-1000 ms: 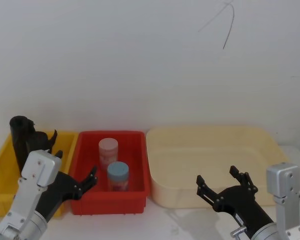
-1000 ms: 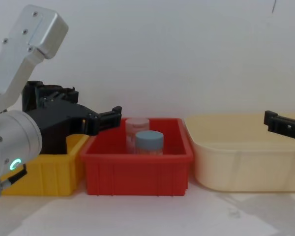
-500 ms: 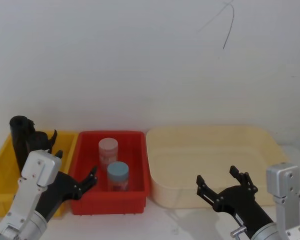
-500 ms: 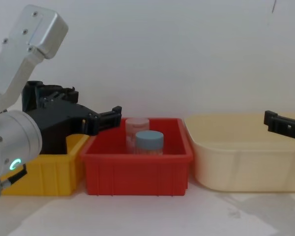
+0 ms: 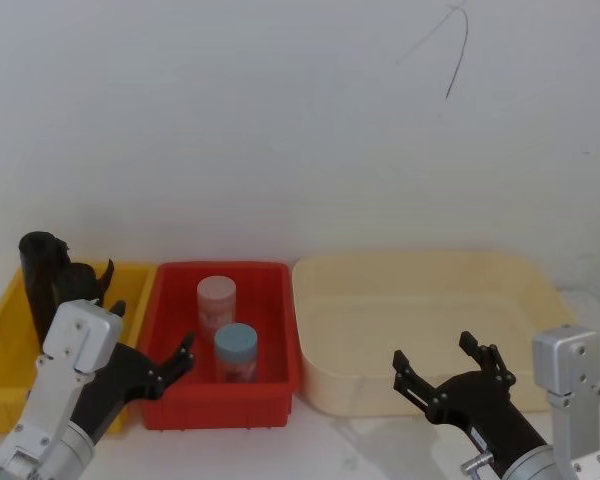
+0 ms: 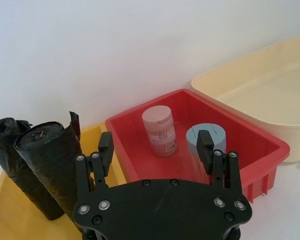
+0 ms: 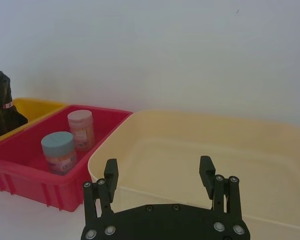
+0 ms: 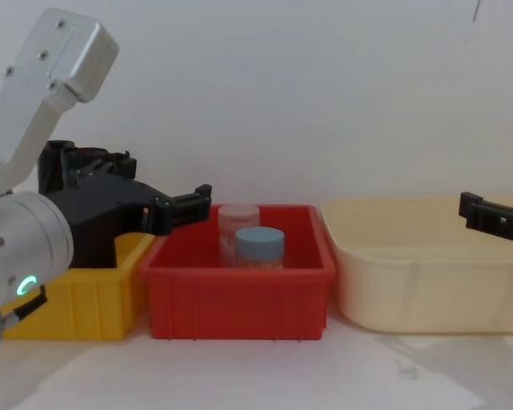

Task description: Pick up the garbage bag with the one hand and transfer it to the other hand.

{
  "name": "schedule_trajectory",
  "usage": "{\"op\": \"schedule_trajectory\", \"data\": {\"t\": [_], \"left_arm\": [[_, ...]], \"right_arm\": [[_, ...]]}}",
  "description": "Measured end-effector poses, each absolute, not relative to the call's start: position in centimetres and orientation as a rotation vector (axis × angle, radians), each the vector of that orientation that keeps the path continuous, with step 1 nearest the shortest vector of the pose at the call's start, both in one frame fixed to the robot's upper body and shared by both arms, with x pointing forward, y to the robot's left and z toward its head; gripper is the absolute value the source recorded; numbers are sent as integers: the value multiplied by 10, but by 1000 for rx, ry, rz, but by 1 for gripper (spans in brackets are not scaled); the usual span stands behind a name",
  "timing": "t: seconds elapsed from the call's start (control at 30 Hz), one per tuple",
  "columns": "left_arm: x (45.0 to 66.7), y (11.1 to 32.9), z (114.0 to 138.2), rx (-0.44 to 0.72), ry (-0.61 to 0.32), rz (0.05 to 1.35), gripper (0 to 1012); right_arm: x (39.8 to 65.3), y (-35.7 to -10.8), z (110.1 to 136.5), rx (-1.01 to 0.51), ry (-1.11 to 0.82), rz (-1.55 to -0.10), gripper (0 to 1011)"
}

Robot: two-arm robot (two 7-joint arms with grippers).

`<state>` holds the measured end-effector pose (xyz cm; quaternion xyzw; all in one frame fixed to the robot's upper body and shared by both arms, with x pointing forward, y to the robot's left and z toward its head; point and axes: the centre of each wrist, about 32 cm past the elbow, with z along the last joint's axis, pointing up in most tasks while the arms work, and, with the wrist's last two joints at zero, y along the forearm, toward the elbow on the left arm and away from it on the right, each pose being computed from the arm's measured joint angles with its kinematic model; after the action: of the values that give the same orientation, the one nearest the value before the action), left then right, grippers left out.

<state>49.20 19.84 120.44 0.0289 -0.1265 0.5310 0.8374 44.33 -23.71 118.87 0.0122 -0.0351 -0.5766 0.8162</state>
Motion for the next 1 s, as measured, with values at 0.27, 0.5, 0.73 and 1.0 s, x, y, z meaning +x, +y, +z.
{"op": "schedule_trajectory", "data": {"t": [0.27, 0.5, 0.73, 1.0], "left_arm": [[492, 198, 1204, 61, -268, 1124, 1001], [490, 201, 1205, 62, -258, 1124, 1001], [482, 212, 1208, 54, -218, 1130, 1001], [474, 233, 1214, 34, -141, 1151, 1000]], "right_arm": [[443, -237, 1189, 26, -75, -1230, 1000], [443, -237, 1189, 26, -75, -1229, 1000], [443, -237, 1189, 26, -75, -1229, 1001], [443, -237, 1189, 26, -75, -1229, 1000]]}}
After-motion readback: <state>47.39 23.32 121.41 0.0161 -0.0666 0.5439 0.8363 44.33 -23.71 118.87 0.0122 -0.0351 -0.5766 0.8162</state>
